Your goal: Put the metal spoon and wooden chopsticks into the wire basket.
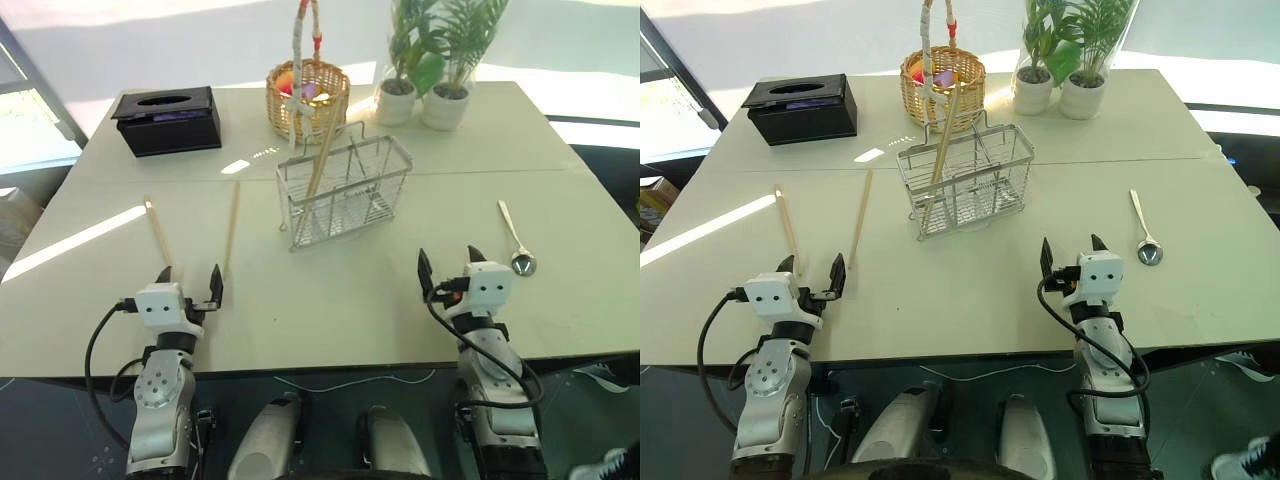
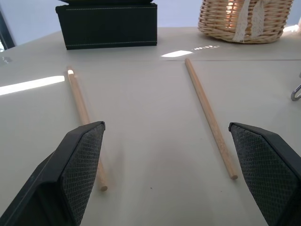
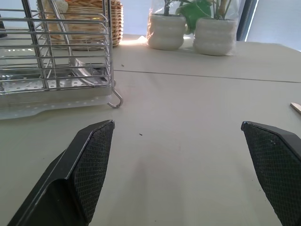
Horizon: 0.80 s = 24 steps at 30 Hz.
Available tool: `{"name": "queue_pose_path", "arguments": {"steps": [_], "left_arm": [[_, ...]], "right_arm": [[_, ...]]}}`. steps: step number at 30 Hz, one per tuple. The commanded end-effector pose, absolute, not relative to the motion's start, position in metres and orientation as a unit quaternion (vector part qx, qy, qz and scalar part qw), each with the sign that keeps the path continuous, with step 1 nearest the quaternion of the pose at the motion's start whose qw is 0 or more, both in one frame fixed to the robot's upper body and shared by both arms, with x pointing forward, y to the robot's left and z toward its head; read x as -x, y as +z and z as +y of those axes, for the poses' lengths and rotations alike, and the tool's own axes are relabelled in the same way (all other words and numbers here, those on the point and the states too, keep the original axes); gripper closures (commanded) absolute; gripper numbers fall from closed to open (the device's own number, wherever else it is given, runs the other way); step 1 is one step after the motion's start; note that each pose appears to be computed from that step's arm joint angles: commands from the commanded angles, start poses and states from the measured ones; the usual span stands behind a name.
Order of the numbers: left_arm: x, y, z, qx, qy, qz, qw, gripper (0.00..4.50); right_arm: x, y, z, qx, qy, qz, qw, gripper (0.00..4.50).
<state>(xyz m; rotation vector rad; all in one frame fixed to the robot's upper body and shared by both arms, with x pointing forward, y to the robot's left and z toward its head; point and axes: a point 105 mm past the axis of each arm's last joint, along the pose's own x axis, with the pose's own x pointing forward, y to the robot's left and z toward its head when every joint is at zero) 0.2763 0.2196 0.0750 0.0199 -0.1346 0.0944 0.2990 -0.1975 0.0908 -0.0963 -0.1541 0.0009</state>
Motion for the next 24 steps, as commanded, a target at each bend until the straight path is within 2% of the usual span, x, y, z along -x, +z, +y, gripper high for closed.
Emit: {"name": "queue_pose_path", "arguments": {"steps": [1, 24], "left_arm": [[-0.2754, 0.0909, 0.2155, -0.013, 0.036, -0.096, 0.995, 0.04], [-0.2736, 0.0937, 0.2178, -0.013, 0.036, -0.099, 0.994, 0.04]], "right_arm": [[-0.2987, 0.1049, -0.1950, 0.048, 0.001, -0.104, 0.993, 0.00], [-0.2989, 0.1056, -0.2031, 0.044, -0.011, -0.102, 0.994, 0.00]]}}
